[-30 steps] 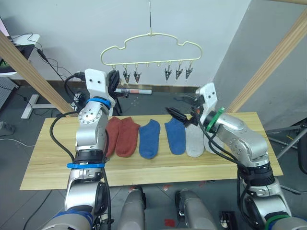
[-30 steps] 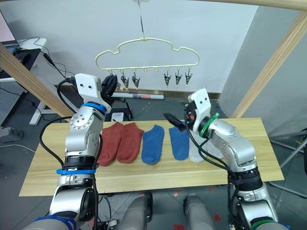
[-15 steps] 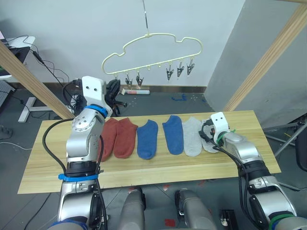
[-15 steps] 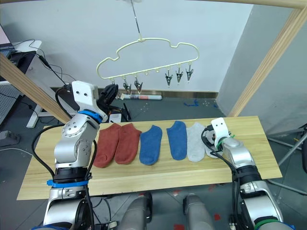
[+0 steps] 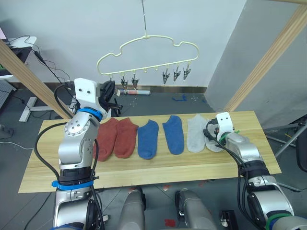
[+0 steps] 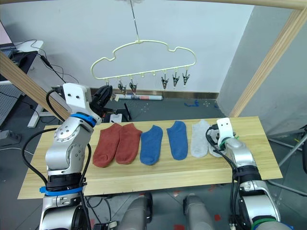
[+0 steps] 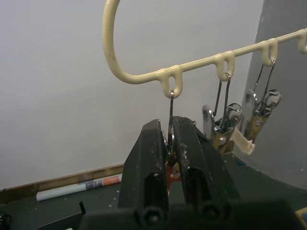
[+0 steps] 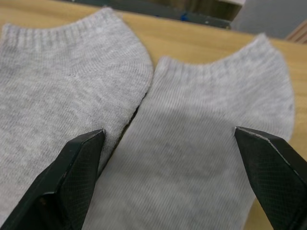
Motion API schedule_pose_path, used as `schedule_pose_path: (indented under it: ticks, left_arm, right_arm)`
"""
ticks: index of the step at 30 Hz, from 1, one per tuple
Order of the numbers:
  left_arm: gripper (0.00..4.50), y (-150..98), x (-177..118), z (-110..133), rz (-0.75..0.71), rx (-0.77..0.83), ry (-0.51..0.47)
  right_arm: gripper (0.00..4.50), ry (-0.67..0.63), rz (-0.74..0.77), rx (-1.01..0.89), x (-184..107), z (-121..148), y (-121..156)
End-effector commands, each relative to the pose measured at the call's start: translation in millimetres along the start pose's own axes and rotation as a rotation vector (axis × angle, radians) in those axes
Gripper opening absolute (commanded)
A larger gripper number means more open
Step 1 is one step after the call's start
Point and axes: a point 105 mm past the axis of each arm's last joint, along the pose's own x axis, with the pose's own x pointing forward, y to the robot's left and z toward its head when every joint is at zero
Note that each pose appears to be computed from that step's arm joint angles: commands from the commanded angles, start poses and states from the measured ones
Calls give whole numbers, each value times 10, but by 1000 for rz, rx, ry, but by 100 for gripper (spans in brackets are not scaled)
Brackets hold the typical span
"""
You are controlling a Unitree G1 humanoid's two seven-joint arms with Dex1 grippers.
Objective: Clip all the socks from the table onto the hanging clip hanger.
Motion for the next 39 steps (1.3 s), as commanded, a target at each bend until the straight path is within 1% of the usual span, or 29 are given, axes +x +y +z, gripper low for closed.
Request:
schedule_pose_path:
  ticks: [1,5,9,12,17,23,26,32,37,39]
  left_arm:
    - [0,84,-15,-72,37,-1,30]
    - [0,69,22,-67,29,-3,26]
    - [0,41,53,-71,18,-4,24]
    - [0,0,68,-77,8,-6,23]
    - [0,-28,87,-69,-5,-5,22]
    - [0,-14,91,-43,-8,6,22]
    - [0,-3,78,-38,-8,12,24]
    - [0,12,56,-37,-3,16,26]
    - [0,14,50,-43,1,14,28]
    - [0,15,51,-50,2,12,31]
  right_arm:
    - [450,3,56,-57,-92,-3,59]
    - [450,-26,13,-46,-149,62,-42]
    - [450,-78,-75,22,-181,188,-196]
    - [450,-92,-129,75,-187,208,-267]
    - [450,-50,-156,112,-90,89,-256]
    - [450,-6,-110,104,38,-51,-150]
    - [389,20,-95,88,55,-136,-140]
    - [175,41,-67,84,34,-249,-122]
    - [17,52,-52,103,-15,-321,-140]
    - [8,46,-33,95,-53,-329,-144]
